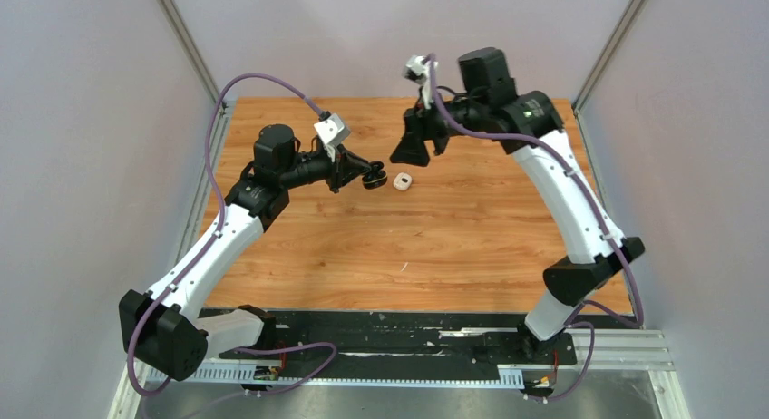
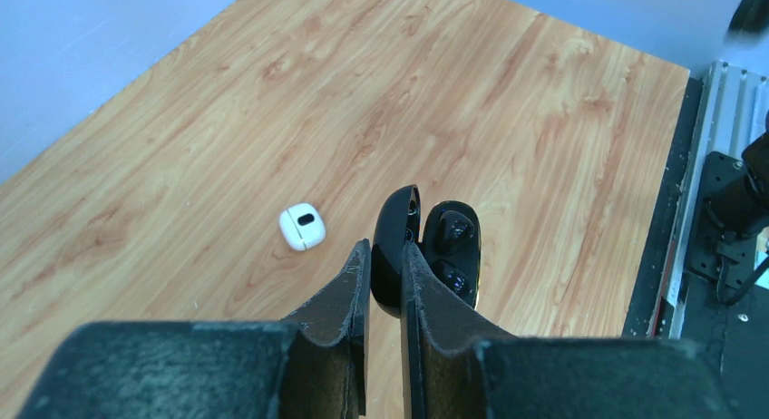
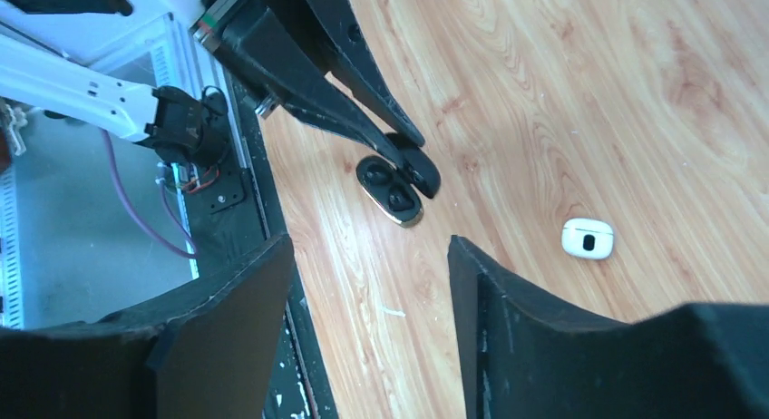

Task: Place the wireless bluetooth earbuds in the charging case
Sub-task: Place the earbud in the charging case, then close the charging case.

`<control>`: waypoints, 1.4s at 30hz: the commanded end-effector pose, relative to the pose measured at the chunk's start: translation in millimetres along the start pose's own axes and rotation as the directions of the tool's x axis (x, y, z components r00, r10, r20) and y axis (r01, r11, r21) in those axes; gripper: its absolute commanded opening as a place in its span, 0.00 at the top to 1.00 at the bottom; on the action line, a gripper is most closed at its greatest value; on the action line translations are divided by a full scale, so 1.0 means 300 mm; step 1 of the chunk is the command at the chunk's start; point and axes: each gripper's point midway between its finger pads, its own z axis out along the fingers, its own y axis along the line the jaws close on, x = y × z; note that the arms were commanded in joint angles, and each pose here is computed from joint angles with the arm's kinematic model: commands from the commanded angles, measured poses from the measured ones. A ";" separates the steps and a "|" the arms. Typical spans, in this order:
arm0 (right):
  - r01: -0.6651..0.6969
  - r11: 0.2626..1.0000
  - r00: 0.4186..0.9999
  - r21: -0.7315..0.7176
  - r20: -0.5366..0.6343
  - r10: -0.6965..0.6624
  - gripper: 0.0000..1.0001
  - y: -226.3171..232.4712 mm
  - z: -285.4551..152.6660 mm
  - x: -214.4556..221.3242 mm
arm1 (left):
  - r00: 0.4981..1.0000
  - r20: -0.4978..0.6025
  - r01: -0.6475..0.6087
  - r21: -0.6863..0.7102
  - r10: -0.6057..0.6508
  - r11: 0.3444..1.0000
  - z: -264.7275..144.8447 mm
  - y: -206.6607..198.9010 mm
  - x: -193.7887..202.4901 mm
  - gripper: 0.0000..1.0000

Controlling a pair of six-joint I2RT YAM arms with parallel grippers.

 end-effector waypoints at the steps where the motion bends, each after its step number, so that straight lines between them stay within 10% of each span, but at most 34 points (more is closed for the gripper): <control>1: 0.008 0.993 0.999 -0.122 0.050 -0.002 0.35 0.017 -0.088 0.051 | 0.991 0.087 -0.103 0.052 0.099 0.993 -0.018 -0.036 -0.120 1.00; 9: 0.252 0.934 0.955 -0.253 0.220 -0.198 0.14 0.069 -0.047 0.150 | 0.948 0.266 -0.223 0.157 0.176 0.962 -0.039 -0.116 -0.282 1.00; 22: 0.157 0.926 0.962 -0.343 0.265 -0.064 0.29 0.068 0.021 0.043 | 0.966 0.249 -0.129 0.239 0.068 0.962 -0.001 -0.125 -0.302 1.00; 27: 0.101 0.925 0.969 -0.367 0.249 -0.007 0.47 0.072 0.033 0.045 | 0.965 0.250 -0.134 0.206 0.080 0.969 0.009 -0.101 -0.301 1.00; 34: 0.028 0.940 0.975 -0.341 0.218 0.050 0.96 0.039 0.057 0.068 | 0.961 0.266 -0.126 0.201 0.070 0.971 0.001 -0.105 -0.323 1.00; 37: -0.005 0.947 0.975 -0.321 0.208 0.075 1.00 0.024 0.065 0.075 | 0.962 0.267 -0.114 0.190 0.060 0.975 -0.011 -0.107 -0.339 1.00; 39: -0.007 0.950 0.975 -0.313 0.208 0.076 1.00 0.019 0.067 0.075 | 0.963 0.263 -0.113 0.214 0.054 0.970 -0.025 -0.128 -0.353 0.91; 42: 0.009 0.957 0.975 -0.289 0.215 0.056 1.00 0.006 0.070 0.076 | 0.975 0.222 -0.060 0.280 -0.004 0.958 -0.041 -0.169 -0.349 0.48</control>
